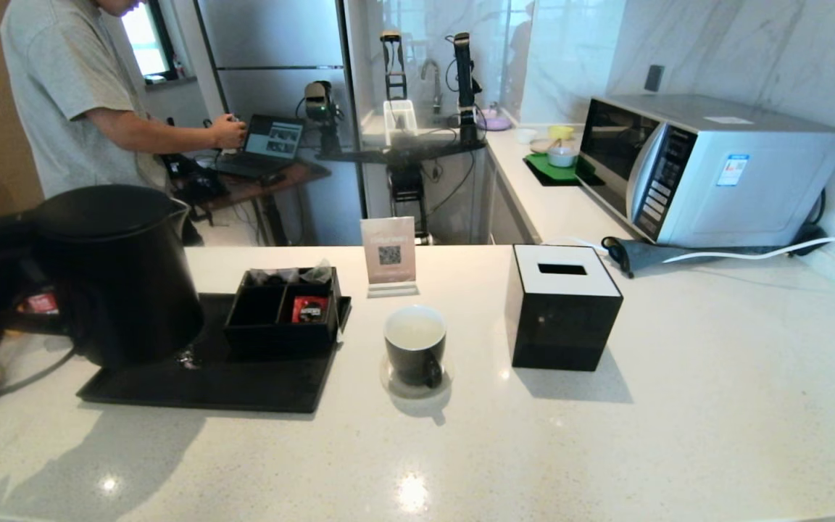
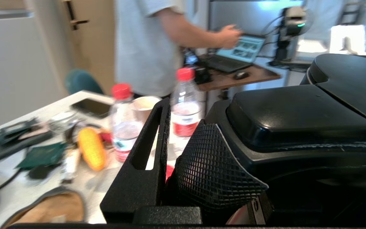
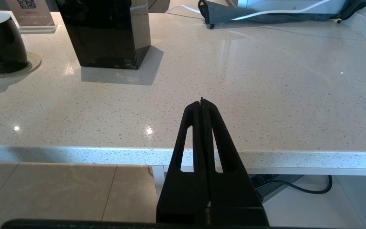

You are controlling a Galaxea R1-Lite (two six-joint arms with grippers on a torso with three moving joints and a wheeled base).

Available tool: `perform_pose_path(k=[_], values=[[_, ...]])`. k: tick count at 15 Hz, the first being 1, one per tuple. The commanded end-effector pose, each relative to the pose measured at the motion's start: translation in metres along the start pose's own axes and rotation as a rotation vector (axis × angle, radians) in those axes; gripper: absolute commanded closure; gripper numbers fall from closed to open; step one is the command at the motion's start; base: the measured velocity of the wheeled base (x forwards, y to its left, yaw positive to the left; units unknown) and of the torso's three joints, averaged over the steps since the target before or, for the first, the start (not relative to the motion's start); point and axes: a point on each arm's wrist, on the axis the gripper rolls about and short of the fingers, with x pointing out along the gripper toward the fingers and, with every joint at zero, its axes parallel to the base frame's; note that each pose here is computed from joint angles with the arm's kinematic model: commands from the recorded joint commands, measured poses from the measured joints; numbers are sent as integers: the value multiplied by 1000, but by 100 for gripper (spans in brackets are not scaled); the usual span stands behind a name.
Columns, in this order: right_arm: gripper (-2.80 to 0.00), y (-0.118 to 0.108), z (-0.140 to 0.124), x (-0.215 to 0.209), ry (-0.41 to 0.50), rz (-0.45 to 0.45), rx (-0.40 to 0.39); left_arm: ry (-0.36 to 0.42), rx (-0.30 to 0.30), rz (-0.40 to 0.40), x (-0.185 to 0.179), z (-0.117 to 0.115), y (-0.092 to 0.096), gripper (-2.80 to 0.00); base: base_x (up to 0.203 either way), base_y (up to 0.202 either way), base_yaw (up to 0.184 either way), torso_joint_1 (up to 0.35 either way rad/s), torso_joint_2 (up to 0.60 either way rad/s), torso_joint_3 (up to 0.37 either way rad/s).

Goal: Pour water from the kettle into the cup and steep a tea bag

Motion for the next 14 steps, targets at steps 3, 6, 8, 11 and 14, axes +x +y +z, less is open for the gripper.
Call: perform_pose_path(k=[3,6,8,11,14], values=[[0,0,0,0,0,1,-1,2,-29,-113,-16,18,-26,0,0,0,0,0,0,0],[0,0,0,0,0,1,-1,24,-41,-188,-27,24,-42,0,0,0,0,0,0,0],[0,0,0,0,0,1,-1,62,-31,-231,-34,26,-50,0,0,0,0,0,0,0],[0,0,0,0,0,1,-1,75,-17,-294,-40,29,-63,0,0,0,0,0,0,0],[0,0,0,0,0,1,-1,73,-7,-359,-45,30,-76,0,0,0,0,0,0,0]])
